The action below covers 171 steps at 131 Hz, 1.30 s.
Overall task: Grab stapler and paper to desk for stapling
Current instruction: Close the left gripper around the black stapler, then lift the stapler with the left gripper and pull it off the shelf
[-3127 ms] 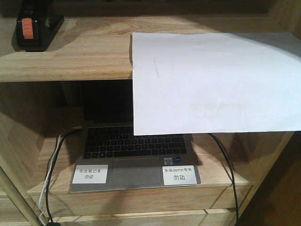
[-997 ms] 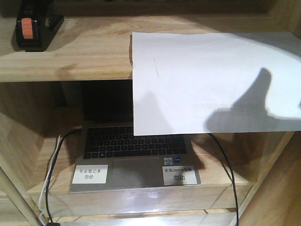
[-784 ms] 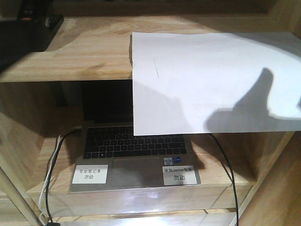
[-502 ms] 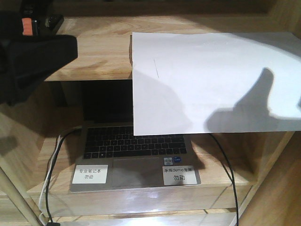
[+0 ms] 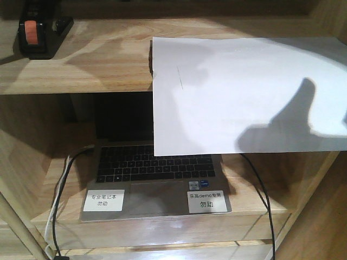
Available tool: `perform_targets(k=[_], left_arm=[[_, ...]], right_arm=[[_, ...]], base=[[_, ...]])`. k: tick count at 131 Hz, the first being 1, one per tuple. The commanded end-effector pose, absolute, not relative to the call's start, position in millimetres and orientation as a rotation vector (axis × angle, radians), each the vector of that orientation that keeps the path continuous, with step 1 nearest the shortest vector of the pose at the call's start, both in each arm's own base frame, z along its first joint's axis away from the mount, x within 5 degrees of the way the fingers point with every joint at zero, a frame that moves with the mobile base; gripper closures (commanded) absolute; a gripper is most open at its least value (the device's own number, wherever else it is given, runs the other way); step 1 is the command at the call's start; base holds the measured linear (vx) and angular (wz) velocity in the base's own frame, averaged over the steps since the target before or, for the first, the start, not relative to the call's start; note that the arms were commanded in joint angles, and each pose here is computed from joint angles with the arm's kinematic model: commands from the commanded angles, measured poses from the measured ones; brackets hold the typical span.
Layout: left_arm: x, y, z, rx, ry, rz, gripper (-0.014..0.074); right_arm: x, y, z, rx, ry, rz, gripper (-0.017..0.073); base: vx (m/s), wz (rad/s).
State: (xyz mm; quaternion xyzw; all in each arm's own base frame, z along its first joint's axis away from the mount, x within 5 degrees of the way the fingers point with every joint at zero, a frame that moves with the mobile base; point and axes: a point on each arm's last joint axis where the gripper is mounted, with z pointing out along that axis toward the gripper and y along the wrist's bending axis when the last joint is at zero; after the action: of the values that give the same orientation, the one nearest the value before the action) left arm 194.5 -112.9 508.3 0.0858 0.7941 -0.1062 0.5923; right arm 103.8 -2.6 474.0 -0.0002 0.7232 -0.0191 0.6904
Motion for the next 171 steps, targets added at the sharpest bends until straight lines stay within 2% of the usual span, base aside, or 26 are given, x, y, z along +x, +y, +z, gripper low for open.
perform_targets(k=[1, 37, 56, 83, 150, 171], left_arm=[[200, -113, 528, 0.154, 1.801, -0.219, -0.0087], [241, -118, 537, 0.015, 1.887, -0.139, -0.0086], [260, -116, 531, -0.036, 1.932, -0.104, -0.0086], [280, -114, 520, -0.074, 1.980, -0.153, -0.0072], [303, -115, 499, -0.078, 2.064, -0.099, 0.0066], [302, -115, 498, -0.081, 2.072, -0.094, 0.0169]], right_arm=[[103, -3, 487, -0.004, 1.529, -0.054, 0.0090], [103, -3, 487, -0.004, 1.529, -0.054, 0.0090], [103, -3, 487, -0.004, 1.529, -0.054, 0.0090], [103, -3, 487, -0.004, 1.529, -0.054, 0.0090], [103, -3, 487, -0.004, 1.529, -0.054, 0.0090], [103, -3, 487, -0.004, 1.529, -0.054, 0.0090]], base=[[0.00, 0.00], [0.00, 0.00], [0.00, 0.00], [0.00, 0.00], [0.00, 0.00], [0.00, 0.00]])
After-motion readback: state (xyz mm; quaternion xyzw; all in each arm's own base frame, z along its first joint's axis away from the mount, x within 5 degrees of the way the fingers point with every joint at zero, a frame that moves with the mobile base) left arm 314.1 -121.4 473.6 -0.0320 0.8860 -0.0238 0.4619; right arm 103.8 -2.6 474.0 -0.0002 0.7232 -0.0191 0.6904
